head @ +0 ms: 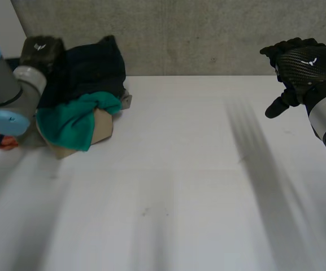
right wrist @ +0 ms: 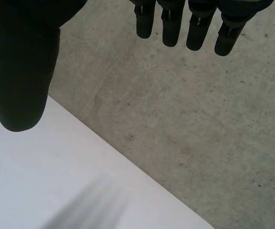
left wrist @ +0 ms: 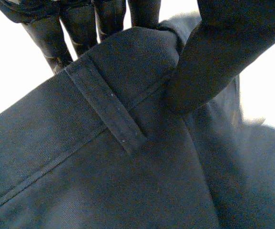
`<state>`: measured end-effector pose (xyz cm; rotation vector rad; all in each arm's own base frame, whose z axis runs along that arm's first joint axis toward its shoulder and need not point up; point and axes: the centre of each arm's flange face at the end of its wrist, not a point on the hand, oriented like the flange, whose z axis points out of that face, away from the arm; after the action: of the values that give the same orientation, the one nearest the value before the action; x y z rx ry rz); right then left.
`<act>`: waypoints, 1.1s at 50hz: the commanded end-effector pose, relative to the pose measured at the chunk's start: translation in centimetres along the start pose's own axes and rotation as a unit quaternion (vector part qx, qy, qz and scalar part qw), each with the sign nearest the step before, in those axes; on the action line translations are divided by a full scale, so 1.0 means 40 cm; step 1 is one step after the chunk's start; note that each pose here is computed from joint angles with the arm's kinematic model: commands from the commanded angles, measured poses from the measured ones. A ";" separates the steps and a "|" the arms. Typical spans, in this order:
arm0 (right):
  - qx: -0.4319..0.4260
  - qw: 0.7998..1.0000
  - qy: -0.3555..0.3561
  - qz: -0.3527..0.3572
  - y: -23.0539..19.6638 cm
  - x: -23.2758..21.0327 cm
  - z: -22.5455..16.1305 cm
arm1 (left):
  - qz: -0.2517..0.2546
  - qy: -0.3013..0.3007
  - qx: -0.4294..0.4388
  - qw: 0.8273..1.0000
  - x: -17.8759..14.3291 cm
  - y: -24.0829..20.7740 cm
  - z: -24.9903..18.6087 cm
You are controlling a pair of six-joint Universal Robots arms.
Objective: Fold the laundry.
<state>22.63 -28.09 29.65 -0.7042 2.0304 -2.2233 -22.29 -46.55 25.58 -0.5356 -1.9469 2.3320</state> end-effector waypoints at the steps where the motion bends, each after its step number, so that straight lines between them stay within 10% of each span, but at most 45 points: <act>1: 0.005 1.000 0.004 0.000 -0.007 0.006 0.002 | -0.090 0.093 0.080 0.988 0.198 -0.259 -0.124; 7: 0.006 1.000 0.016 -0.001 -0.010 0.028 0.009 | -0.142 0.186 0.105 0.967 0.385 -0.343 -0.228; 15: 0.010 0.999 0.048 -0.003 -0.013 0.082 0.029 | -0.148 0.295 0.009 0.944 0.649 -0.184 -0.351; 23: -0.020 0.998 0.058 -0.003 0.037 0.108 0.071 | -0.131 0.352 -0.089 0.922 0.723 -0.133 -0.484; 35: -0.096 0.994 0.030 -0.031 0.094 0.076 0.054 | -0.132 0.252 -0.048 0.957 0.454 -0.269 -0.453; 45: -0.129 0.987 -0.096 0.022 0.064 -0.148 -0.059 | -0.074 0.130 -0.070 0.986 0.226 -0.108 -0.360; 55: -0.118 0.971 -0.171 0.118 0.099 -0.361 -0.063 | -0.034 0.144 -0.143 0.979 0.140 0.056 -0.356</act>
<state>29.43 -22.38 24.17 -0.7675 2.1748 -1.6988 -24.78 -31.52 22.79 -0.7112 -2.0593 1.9131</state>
